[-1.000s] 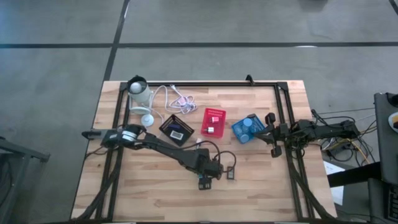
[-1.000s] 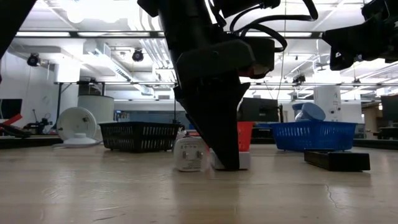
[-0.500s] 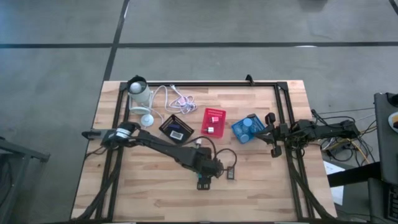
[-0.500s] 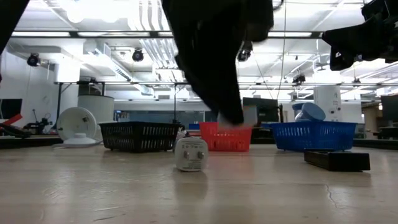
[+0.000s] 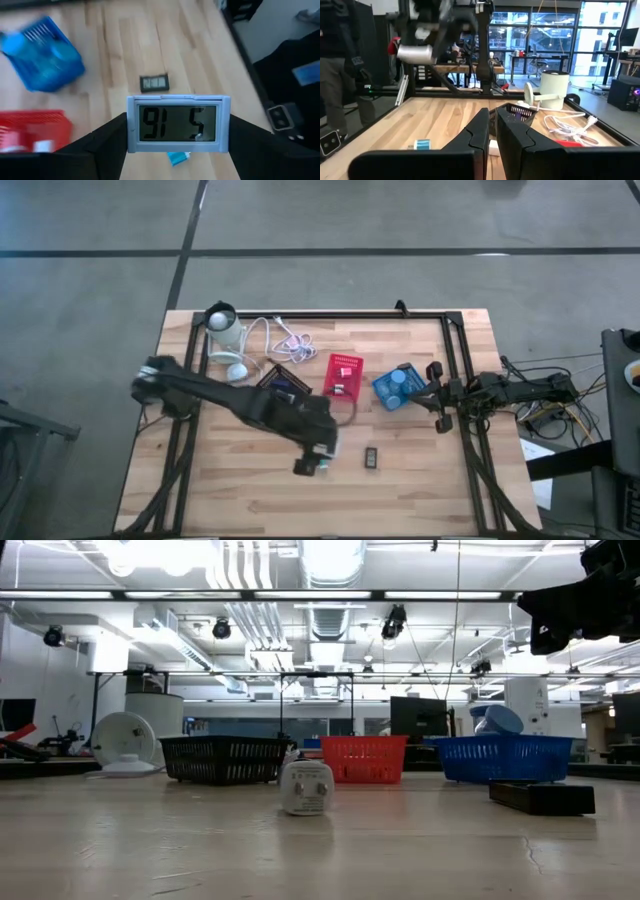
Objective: Pick & Place Office items
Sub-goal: Put the white digital clock into the black basket
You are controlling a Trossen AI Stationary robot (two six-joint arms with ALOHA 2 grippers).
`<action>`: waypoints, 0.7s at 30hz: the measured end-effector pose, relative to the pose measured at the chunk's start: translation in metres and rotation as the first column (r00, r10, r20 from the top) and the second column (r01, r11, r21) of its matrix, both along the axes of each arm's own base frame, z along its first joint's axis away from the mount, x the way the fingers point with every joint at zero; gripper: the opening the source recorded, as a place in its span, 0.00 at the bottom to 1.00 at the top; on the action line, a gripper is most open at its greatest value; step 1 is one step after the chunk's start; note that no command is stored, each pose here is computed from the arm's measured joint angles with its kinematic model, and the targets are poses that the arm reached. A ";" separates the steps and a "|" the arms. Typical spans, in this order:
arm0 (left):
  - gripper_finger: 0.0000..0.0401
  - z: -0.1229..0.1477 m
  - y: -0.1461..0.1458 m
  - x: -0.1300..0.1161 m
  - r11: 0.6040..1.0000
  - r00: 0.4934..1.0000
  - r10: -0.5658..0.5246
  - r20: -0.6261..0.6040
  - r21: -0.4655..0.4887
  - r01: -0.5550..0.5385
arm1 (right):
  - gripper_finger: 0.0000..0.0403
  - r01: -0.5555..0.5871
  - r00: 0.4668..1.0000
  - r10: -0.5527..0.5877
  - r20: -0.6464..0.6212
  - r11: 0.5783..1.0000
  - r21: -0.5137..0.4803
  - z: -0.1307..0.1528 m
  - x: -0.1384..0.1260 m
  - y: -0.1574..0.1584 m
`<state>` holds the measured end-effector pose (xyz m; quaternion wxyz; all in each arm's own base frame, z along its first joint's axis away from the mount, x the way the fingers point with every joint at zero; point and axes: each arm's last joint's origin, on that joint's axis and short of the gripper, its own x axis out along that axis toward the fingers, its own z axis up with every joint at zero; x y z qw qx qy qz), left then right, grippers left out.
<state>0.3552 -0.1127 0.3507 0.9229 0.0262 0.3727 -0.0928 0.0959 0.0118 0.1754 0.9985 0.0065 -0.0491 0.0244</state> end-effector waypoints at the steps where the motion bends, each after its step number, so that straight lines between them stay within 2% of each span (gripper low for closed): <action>1: 0.72 0.010 0.003 -0.009 1.000 1.000 -0.011 0.025 0.005 0.011 | 0.07 0.000 1.000 0.000 0.000 1.000 0.000 0.000 0.000 0.000; 6: 0.73 0.046 0.019 -0.059 0.998 0.990 -0.059 0.127 0.021 0.057 | 0.07 0.000 1.000 0.000 -0.007 1.000 -0.001 -0.001 0.000 0.000; 11: 0.73 0.065 0.035 -0.111 0.996 0.973 -0.091 0.213 0.042 0.084 | 0.07 0.000 1.000 0.000 -0.007 1.000 -0.001 -0.001 0.000 0.000; 15: 0.73 0.066 0.047 -0.148 0.995 0.949 -0.096 0.301 0.030 0.091 | 0.07 0.000 1.000 0.000 -0.007 1.000 -0.001 -0.001 0.000 0.000; 21: 0.73 0.043 0.059 -0.188 0.992 0.901 -0.110 0.419 -0.004 0.123 | 0.07 0.000 1.000 0.000 -0.013 1.000 -0.002 -0.001 0.000 0.000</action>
